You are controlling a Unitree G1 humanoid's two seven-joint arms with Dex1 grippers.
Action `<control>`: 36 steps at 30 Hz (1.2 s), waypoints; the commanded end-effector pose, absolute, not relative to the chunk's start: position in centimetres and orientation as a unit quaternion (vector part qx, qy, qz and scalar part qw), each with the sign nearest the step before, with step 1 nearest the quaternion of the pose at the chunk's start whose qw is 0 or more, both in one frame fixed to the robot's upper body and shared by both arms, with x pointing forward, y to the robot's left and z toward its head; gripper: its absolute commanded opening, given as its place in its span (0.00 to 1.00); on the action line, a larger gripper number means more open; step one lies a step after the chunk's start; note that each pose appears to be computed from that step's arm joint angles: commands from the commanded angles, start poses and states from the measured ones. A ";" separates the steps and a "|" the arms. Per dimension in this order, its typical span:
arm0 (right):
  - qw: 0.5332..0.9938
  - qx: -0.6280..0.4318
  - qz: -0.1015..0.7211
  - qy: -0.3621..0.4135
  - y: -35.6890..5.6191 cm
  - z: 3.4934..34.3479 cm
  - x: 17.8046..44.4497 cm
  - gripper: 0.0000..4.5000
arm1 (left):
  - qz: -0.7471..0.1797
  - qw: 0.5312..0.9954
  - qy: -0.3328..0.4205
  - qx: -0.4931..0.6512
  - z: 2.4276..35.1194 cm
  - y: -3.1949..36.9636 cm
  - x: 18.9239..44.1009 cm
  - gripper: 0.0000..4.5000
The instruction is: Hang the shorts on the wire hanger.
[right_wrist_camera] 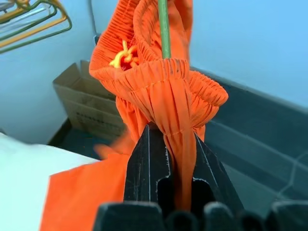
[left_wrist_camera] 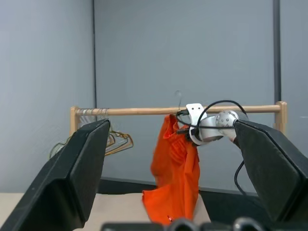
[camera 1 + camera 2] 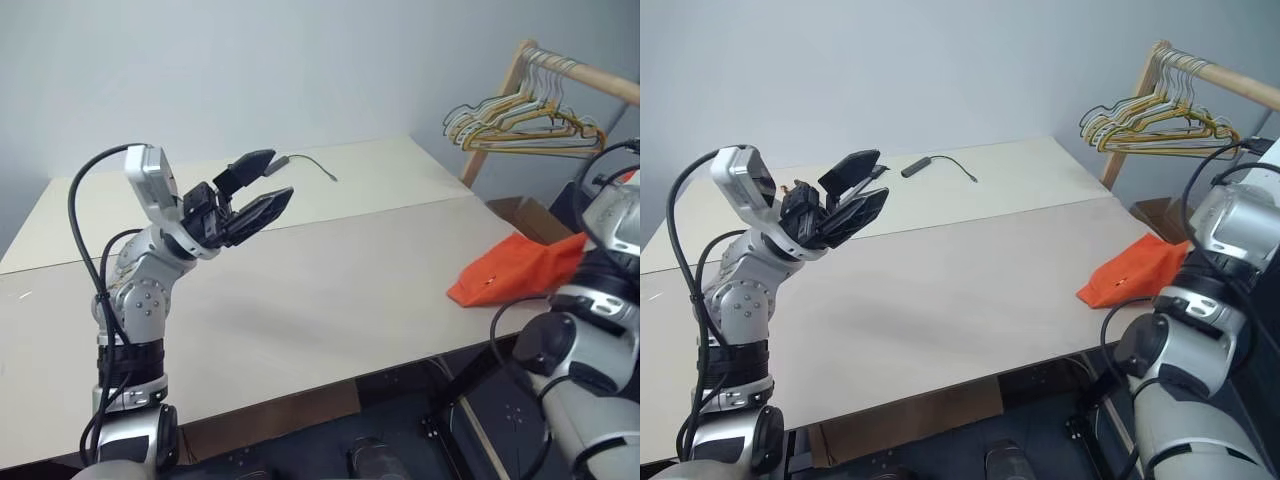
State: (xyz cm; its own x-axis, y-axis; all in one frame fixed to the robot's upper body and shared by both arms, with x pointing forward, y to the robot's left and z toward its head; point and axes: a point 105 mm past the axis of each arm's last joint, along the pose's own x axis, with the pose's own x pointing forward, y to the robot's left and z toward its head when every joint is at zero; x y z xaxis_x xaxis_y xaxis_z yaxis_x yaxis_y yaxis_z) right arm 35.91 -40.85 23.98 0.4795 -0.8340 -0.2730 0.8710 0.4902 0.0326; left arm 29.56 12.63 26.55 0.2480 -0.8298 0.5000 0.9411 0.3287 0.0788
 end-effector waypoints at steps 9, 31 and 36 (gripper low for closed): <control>0.816 0.221 -0.522 0.116 -44.7 23.7 34.7 0.00 | -0.576 0.774 -0.244 -0.096 27.2 12.0 28.2 0.99; 0.805 0.119 -0.564 0.143 -43.4 23.0 34.9 0.80 | -0.585 0.770 -0.237 -0.089 26.5 11.6 28.0 1.00; 0.794 0.017 -0.600 0.101 -41.6 24.7 35.0 0.99 | -0.585 0.769 -0.241 -0.089 26.6 11.5 28.0 1.00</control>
State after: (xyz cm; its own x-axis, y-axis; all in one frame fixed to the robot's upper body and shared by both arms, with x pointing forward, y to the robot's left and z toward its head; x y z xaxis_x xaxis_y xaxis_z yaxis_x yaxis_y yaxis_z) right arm 35.19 -42.04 22.11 0.2753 -0.9170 -0.2885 0.9449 0.3134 -0.0944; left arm 28.67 11.72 25.62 0.2316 -0.8566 0.4612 0.9481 0.3050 0.0903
